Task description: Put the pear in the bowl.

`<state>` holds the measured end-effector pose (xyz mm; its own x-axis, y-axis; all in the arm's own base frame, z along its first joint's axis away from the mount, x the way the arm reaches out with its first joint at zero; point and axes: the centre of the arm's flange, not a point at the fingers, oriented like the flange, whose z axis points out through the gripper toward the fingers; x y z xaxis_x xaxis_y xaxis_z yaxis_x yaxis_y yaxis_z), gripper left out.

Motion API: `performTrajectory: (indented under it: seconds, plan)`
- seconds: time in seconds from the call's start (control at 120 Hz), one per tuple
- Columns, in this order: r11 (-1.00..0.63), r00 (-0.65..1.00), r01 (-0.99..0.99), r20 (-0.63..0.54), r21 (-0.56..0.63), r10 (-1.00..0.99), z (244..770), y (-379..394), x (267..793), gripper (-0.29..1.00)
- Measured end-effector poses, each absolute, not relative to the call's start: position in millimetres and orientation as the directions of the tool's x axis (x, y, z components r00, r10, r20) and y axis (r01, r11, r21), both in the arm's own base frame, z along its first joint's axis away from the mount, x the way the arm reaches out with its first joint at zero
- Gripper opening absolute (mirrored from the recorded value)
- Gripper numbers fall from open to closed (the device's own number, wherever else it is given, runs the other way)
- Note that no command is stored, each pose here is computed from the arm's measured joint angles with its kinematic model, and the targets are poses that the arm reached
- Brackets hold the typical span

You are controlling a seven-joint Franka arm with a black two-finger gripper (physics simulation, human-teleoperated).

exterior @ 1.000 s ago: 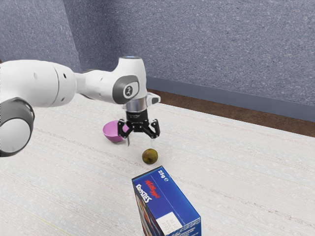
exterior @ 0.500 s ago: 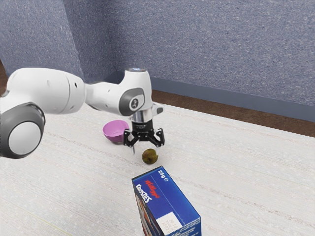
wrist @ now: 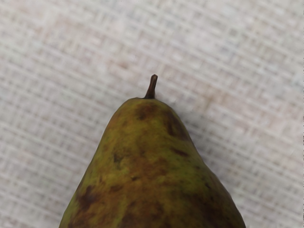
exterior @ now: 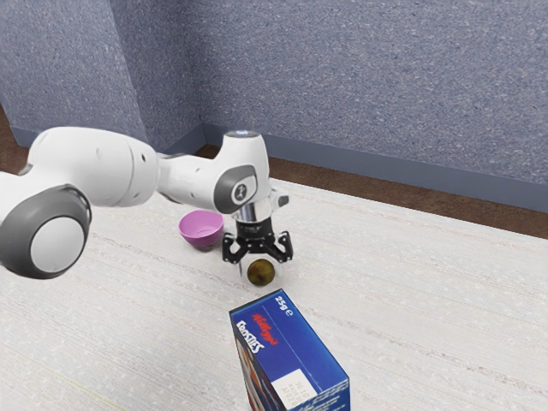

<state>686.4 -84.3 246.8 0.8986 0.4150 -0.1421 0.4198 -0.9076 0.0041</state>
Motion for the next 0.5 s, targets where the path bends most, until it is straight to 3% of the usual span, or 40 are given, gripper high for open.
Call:
performTrajectory:
  seconds: [0.308, 0.5]
  plan:
    - [-0.909, 0.901, 0.418, -0.134, 0.009, 0.413, 239.8, -84.1, 688.3, 0.70]
    - [-0.912, 0.906, 0.409, -0.129, 0.026, 0.403, 240.5, -83.0, 689.9, 0.56]
